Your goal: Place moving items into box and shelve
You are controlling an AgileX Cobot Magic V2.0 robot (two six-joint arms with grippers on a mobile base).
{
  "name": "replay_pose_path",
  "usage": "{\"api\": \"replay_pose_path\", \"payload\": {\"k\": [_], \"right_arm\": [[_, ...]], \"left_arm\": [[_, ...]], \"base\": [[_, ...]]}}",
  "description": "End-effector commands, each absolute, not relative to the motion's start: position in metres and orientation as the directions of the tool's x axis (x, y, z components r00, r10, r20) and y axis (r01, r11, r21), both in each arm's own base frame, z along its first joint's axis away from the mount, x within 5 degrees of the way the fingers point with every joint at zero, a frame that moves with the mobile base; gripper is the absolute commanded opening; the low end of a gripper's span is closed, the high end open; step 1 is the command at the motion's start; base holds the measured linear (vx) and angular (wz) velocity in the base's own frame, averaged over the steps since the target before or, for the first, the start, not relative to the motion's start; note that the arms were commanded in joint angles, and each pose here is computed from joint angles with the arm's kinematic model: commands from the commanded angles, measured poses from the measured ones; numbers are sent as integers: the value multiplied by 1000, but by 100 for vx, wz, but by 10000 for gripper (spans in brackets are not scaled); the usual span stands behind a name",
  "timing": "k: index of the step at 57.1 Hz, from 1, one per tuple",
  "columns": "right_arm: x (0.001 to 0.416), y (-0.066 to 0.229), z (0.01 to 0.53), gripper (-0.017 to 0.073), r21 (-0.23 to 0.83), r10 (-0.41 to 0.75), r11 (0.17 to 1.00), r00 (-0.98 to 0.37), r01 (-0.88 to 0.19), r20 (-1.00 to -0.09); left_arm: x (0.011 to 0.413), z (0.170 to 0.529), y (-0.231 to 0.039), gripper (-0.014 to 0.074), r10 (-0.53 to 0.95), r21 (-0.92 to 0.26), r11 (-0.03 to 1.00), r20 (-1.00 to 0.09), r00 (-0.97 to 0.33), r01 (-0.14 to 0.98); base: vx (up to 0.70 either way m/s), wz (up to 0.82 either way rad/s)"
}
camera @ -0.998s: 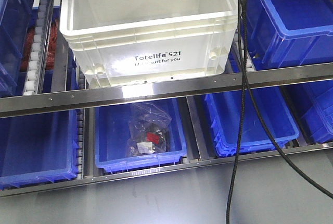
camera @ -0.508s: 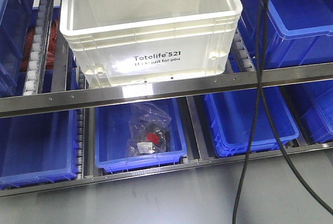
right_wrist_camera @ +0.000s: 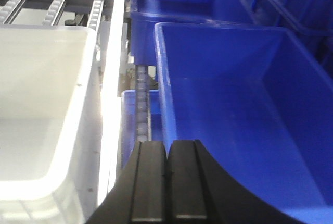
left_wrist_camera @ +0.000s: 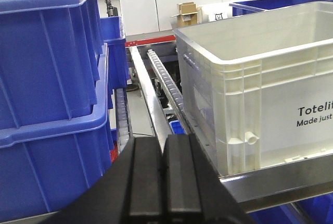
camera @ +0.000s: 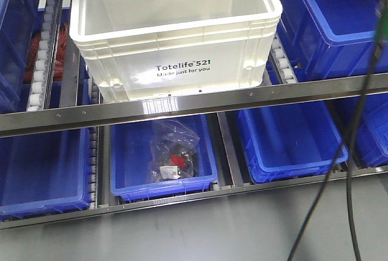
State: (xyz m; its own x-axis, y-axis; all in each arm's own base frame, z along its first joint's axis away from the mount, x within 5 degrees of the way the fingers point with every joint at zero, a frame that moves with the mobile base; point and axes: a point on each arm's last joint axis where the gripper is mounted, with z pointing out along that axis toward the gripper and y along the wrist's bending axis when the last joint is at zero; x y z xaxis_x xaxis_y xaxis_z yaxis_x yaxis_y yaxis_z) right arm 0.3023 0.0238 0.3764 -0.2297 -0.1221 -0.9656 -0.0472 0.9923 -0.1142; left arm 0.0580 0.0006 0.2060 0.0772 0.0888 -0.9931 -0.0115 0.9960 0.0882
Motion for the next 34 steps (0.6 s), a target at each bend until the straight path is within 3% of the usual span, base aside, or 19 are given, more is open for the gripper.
{"api": "replay_pose_path", "payload": {"k": [1,16,26,34], "right_arm": [[274,12,391,-3,-118,-122,992,-92,-52,-988],[200,-21,354,-3,-74,-73,996,-26,55,-997],[161,-17,316,-3,-59,-59,997,-3,46,-998],[152,-13,281,-3,24,25,1000,-52,19,-998]], "left_arm": [[58,215,3,1,77,72,996,-987,144,-43],[58,215,3,1,77,72,996,-987,144,-43],[58,215,3,1,77,72,996,-987,144,-43],[58,215,3,1,77,72,996,-987,144,-43]], "base": [[0,0],[0,0],[0,0],[0,0]]}}
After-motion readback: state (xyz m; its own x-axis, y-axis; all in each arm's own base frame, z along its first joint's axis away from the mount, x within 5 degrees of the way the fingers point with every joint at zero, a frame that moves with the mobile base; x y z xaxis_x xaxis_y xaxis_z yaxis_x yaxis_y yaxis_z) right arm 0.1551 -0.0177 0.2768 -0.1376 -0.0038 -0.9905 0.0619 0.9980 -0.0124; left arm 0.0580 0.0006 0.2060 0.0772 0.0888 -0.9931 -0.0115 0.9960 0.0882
